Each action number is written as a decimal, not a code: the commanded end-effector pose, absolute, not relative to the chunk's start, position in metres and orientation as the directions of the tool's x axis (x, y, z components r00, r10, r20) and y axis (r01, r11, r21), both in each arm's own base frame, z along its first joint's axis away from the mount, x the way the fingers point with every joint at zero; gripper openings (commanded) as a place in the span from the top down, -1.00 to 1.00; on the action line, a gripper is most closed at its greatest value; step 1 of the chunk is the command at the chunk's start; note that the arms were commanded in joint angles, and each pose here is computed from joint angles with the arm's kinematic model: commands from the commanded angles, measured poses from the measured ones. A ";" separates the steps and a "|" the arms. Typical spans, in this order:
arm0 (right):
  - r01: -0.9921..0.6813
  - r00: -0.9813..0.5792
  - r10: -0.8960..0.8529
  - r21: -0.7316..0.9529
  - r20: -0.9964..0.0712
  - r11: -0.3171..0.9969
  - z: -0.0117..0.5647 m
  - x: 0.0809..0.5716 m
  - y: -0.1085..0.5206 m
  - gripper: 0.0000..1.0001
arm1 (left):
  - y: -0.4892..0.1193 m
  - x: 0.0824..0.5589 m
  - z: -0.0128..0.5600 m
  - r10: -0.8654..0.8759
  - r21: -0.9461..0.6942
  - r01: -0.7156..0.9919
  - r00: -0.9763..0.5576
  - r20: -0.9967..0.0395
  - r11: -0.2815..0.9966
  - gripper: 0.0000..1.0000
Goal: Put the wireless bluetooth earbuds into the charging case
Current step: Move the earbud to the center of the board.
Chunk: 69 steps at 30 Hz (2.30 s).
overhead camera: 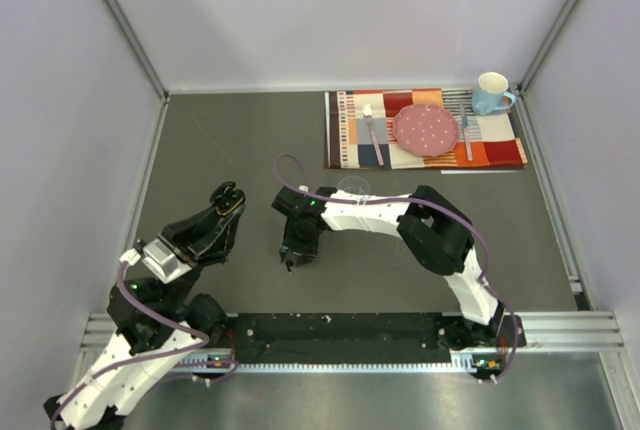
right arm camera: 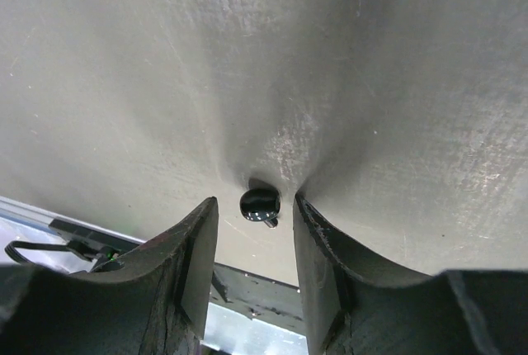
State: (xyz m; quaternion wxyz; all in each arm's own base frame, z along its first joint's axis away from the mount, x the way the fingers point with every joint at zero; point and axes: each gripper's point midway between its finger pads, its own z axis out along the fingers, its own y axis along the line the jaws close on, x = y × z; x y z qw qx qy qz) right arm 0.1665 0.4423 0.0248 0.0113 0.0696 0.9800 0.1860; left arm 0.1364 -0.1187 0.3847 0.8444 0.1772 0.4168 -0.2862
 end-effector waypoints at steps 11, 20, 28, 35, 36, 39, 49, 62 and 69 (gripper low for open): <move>0.157 -0.985 0.172 0.312 -0.022 0.937 0.004 0.173 0.448 0.23 | -0.105 0.129 0.396 -0.360 0.053 0.605 0.539 -0.762 0.795 1.00; 0.161 -0.985 0.173 0.273 -0.021 0.949 -0.009 0.173 0.442 0.35 | -0.101 0.128 0.396 -0.366 0.046 0.600 0.544 -0.755 0.798 1.00; 0.138 -0.988 0.150 0.250 -0.029 0.958 -0.014 0.171 0.435 0.48 | -0.101 0.129 0.394 -0.360 0.044 0.595 0.542 -0.760 0.803 1.00; 0.119 -0.990 0.133 0.228 -0.049 0.966 -0.015 0.170 0.423 0.70 | -0.101 0.130 0.393 -0.358 0.044 0.594 0.540 -0.762 0.804 1.00; 0.116 -0.990 0.132 0.224 -0.055 0.968 -0.015 0.169 0.421 0.76 | -0.101 0.130 0.392 -0.359 0.043 0.595 0.539 -0.762 0.802 1.00; 0.106 -0.985 0.133 0.221 -0.110 0.970 -0.006 0.176 0.413 0.91 | -0.100 0.130 0.393 -0.360 0.039 0.592 0.539 -0.761 0.805 1.00; 0.132 -0.925 0.182 0.167 -0.334 0.977 0.028 0.194 0.351 0.97 | -0.100 0.130 0.393 -0.357 0.037 0.591 0.535 -0.766 0.806 1.00; 0.187 -0.881 0.203 0.078 -0.428 0.979 0.030 0.188 0.261 0.92 | -0.114 0.136 0.390 -0.364 0.041 0.621 0.509 -0.780 0.782 1.00; 0.157 -0.895 0.152 0.021 -0.419 0.987 0.017 0.182 0.249 0.77 | -0.127 0.142 0.385 -0.366 0.039 0.646 0.479 -0.798 0.762 1.00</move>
